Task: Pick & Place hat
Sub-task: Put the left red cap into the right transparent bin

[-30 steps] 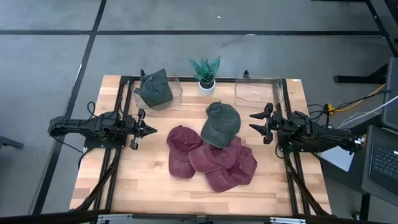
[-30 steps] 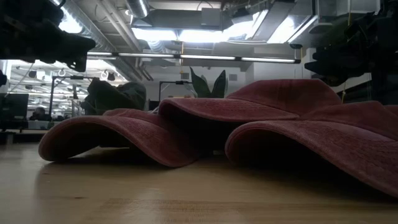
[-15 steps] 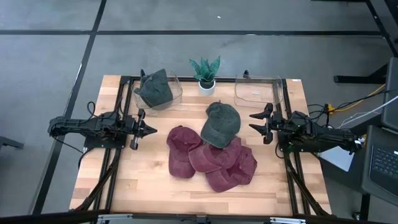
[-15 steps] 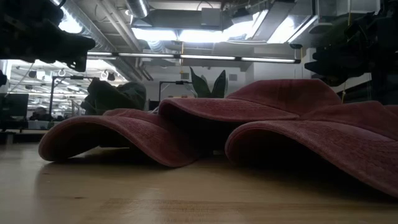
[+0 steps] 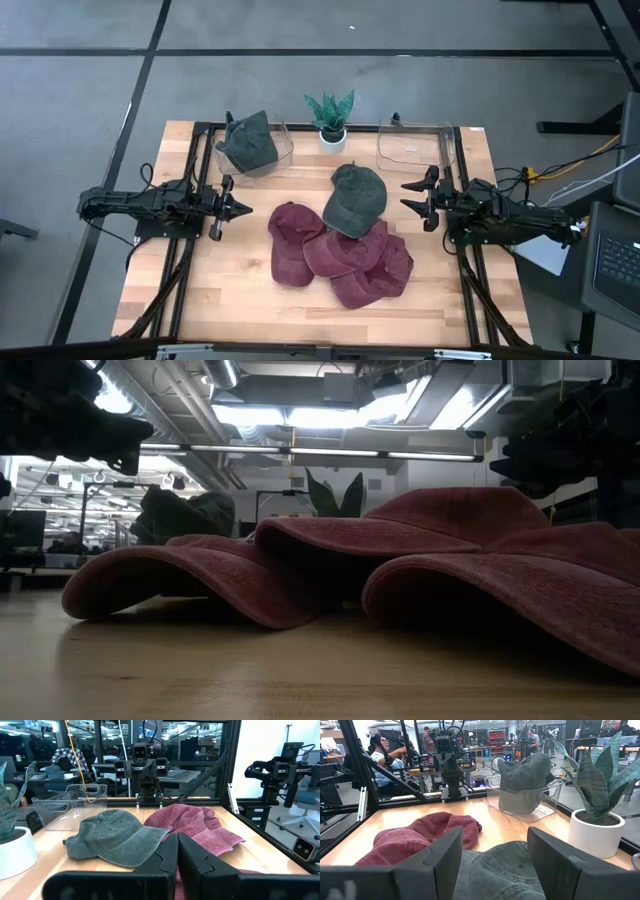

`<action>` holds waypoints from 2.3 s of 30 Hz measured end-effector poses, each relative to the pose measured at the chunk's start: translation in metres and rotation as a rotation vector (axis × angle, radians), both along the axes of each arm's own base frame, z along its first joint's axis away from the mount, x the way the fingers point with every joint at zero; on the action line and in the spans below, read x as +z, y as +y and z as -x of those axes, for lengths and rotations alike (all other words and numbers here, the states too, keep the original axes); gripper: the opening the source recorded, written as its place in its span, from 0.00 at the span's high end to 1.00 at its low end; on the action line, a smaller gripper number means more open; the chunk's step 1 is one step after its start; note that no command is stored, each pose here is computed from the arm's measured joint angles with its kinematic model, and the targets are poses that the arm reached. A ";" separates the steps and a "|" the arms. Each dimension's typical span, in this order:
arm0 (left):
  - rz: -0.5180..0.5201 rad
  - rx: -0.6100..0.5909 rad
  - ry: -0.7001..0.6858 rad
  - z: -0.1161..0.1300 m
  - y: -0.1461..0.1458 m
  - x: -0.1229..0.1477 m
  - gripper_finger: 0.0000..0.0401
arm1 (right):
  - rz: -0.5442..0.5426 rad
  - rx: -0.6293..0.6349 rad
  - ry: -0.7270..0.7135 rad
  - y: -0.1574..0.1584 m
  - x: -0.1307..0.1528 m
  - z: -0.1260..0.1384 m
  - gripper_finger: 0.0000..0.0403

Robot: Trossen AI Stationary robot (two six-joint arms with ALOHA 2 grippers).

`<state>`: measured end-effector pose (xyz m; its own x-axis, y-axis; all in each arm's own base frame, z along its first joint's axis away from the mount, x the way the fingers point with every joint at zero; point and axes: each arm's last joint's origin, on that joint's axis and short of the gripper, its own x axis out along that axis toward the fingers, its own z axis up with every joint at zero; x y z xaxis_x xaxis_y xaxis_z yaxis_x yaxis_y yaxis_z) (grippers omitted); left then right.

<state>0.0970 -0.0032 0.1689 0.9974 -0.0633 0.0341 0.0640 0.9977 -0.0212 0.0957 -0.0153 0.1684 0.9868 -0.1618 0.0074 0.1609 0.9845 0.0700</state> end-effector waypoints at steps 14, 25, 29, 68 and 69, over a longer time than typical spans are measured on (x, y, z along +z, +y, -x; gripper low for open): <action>0.000 0.001 0.000 0.000 0.000 0.000 0.99 | -0.006 0.000 -0.001 0.000 0.000 0.000 0.45; 0.001 0.001 0.000 0.000 0.000 0.000 0.99 | -0.470 -0.005 -0.158 0.001 0.044 0.008 0.45; 0.001 0.001 0.000 0.000 0.000 0.000 0.99 | -0.394 -0.098 -0.030 -0.002 0.064 0.007 0.45; 0.000 0.001 0.000 0.000 0.000 0.000 0.99 | 0.325 0.215 0.643 0.061 0.065 -0.273 0.45; 0.000 0.001 0.000 0.000 0.000 0.000 0.99 | 0.324 0.211 0.654 0.060 0.059 -0.279 0.45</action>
